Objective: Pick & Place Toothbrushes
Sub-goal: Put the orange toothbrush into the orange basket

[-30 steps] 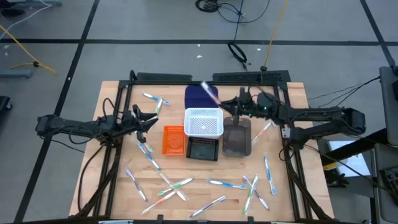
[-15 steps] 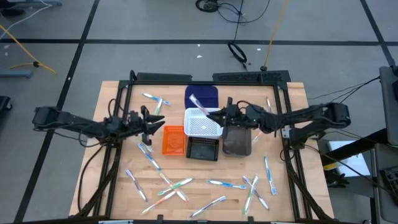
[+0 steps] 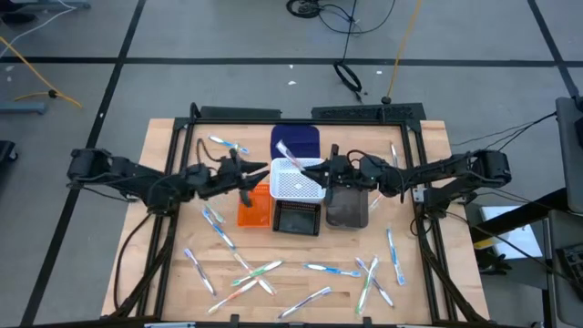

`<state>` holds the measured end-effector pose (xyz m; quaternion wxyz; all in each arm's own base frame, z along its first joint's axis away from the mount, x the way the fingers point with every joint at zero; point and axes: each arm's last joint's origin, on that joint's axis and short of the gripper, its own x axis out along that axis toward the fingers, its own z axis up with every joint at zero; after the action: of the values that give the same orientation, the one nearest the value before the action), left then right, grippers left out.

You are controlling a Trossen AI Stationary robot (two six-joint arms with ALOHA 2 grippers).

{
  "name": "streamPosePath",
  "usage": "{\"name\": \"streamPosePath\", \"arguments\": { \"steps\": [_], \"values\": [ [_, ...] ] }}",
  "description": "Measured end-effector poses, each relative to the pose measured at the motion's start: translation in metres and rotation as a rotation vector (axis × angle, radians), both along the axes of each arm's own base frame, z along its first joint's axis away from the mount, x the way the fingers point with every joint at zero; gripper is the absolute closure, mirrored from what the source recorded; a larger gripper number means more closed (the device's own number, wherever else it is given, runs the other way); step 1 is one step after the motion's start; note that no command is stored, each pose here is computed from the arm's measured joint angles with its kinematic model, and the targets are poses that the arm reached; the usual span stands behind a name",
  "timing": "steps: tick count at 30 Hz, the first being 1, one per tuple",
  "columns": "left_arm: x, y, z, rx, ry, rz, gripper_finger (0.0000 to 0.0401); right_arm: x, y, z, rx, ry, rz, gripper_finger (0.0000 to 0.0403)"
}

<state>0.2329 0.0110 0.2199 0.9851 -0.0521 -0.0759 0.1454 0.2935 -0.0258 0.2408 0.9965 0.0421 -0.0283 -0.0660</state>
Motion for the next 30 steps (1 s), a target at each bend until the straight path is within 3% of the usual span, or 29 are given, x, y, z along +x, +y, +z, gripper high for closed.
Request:
{"name": "streamPosePath", "arguments": {
  "steps": [9,20,30],
  "values": [
    [0.046,0.009,0.023,0.025,-0.04,-0.087,0.0281,0.0,0.0,-0.003,-0.014,0.031,-0.001,0.0383],
    [0.057,0.019,0.04,0.014,-0.099,-0.141,0.0281,0.0,0.002,-0.003,-0.024,0.032,0.005,0.0384],
    [0.078,0.02,0.034,0.005,-0.069,-0.178,0.0281,0.0,0.002,-0.003,-0.024,0.032,0.003,0.0384]
  ]
}}
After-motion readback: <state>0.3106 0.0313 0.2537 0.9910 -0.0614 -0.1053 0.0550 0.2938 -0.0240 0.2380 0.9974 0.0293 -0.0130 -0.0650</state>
